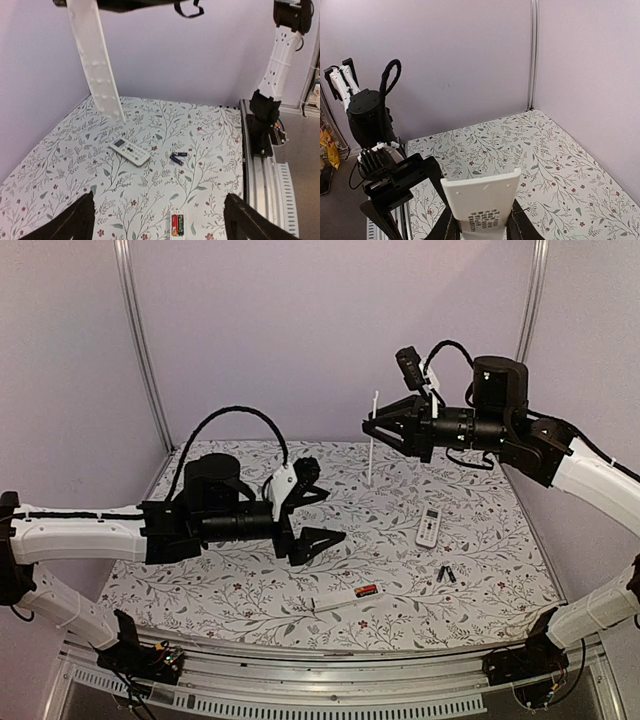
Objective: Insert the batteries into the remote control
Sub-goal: Adjust the remote control without the battery cover at the center of the board.
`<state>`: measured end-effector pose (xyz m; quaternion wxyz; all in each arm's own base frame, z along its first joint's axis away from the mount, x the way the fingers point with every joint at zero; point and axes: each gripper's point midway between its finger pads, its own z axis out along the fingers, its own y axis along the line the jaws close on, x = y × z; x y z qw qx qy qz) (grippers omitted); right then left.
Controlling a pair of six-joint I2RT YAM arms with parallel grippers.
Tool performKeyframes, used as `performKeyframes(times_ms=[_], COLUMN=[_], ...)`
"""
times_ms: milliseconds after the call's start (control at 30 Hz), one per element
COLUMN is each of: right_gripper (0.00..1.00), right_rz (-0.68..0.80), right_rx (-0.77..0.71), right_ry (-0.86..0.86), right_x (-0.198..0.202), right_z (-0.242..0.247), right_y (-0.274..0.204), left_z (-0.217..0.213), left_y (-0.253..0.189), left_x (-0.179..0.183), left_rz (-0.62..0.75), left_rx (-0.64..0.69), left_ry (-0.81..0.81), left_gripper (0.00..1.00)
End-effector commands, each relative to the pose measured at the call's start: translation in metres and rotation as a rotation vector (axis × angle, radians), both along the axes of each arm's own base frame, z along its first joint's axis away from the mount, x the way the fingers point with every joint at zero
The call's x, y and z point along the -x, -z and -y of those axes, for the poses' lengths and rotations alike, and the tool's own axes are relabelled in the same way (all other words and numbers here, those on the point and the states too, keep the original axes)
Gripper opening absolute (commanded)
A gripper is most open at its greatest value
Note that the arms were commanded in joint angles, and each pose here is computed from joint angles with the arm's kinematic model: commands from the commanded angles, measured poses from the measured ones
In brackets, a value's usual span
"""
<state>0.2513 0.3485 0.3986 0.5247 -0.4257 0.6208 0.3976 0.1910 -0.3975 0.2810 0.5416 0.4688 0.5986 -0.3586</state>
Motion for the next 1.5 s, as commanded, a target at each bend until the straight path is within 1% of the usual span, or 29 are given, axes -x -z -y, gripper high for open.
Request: performKeyframes(times_ms=[0, 100, 200, 367, 467, 600, 733, 833, 900, 1000, 1067, 1167, 1300, 1367, 1467], right_gripper=[0.14, 0.14, 0.14, 0.14, 0.14, 0.14, 0.14, 0.14, 0.14, 0.13, 0.14, 0.15, 0.15, 0.15, 0.15], right_rz=[-0.042, -0.052, -0.065, -0.078, -0.087, -0.097, -0.097, -0.097, -0.098, -0.1, -0.096, -0.094, -0.092, -0.093, -0.09], right_rx=[0.055, 0.074, 0.079, 0.085, 0.09, 0.1, 0.102, 0.102, 0.1, 0.102, 0.103, 0.103, 0.109, 0.112, 0.117], right_ry=[0.209, 0.22, 0.222, 0.22, 0.217, 0.221, 0.228, 0.222, 0.216, 0.213, 0.213, 0.218, 0.23, 0.238, 0.248], right_x=[-0.027, -0.029, -0.029, -0.029, -0.029, -0.028, -0.027, -0.028, -0.028, -0.028, -0.028, -0.028, -0.028, -0.028, -0.028], right_z=[0.026, 0.027, 0.027, 0.026, 0.026, 0.027, 0.03, 0.028, 0.026, 0.025, 0.026, 0.027, 0.03, 0.032, 0.034], right_y=[0.006, 0.011, 0.014, 0.017, 0.019, 0.023, 0.024, 0.023, 0.023, 0.024, 0.023, 0.023, 0.023, 0.023, 0.023], left_z=[-0.016, -0.018, -0.023, -0.026, -0.025, -0.024, -0.017, -0.013, -0.011, -0.012, -0.013, -0.009, 0.0, 0.003, 0.005], left_y=[0.103, 0.134, 0.168, 0.217, 0.238, 0.256, 0.255, 0.258, 0.262, 0.273, 0.277, 0.273, 0.259, 0.256, 0.257], left_x=[0.014, 0.025, 0.026, 0.015, 0.015, 0.023, 0.018, 0.013, 0.018, 0.026, 0.026, 0.028, 0.035, 0.038, 0.042], left_rz=[-0.143, -0.149, -0.132, -0.141, -0.149, -0.163, -0.121, -0.098, -0.099, -0.101, -0.089, -0.078, -0.033, 0.001, 0.057], left_rx=[-0.327, -0.419, -0.531, -0.685, -0.725, -0.746, -0.714, -0.727, -0.731, -0.746, -0.762, -0.742, -0.676, -0.664, -0.672], left_ry=[-0.009, 0.022, 0.017, -0.043, -0.036, 0.008, -0.004, -0.003, 0.035, 0.087, 0.097, 0.12, 0.177, 0.22, 0.28], left_gripper=[0.93, 0.96, 0.96, 0.9, 0.85, 0.82, 0.77, 0.64, 0.57, 0.54, 0.49, 0.38, 0.33, 0.33, 0.35])
